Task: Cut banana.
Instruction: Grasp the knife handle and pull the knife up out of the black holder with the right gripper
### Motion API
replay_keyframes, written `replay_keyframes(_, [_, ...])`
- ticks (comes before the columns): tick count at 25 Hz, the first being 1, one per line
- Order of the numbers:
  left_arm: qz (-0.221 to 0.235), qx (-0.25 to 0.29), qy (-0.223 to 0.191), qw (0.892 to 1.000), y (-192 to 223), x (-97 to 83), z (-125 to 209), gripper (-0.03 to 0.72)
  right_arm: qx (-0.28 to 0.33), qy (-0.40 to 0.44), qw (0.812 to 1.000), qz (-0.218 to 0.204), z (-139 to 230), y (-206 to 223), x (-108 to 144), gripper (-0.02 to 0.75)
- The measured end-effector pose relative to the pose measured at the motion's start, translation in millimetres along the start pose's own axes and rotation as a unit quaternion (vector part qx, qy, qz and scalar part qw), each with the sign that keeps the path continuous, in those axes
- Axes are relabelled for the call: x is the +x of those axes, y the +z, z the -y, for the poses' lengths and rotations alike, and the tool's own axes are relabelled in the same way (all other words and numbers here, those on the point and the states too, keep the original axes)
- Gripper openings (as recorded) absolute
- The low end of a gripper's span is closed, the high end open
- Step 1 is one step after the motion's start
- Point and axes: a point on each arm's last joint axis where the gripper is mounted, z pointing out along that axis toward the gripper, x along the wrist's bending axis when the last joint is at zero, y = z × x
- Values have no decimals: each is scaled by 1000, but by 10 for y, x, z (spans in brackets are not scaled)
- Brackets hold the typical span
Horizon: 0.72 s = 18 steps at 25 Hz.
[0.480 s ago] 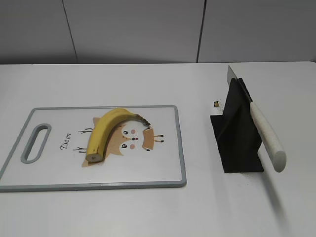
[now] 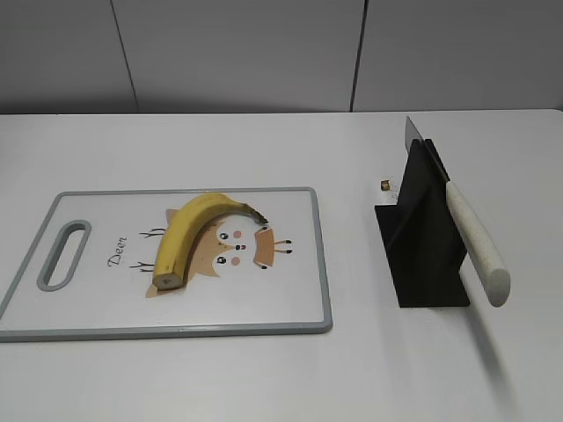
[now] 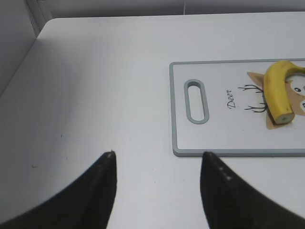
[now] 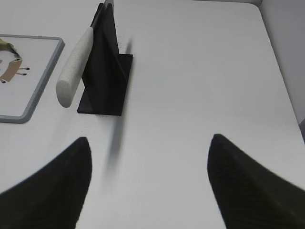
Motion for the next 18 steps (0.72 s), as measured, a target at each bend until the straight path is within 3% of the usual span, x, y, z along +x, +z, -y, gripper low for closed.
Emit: replay_keyframes(18, [0,0,0,1000,0,0,0,550,0,0,1000,0,0,0,0,572])
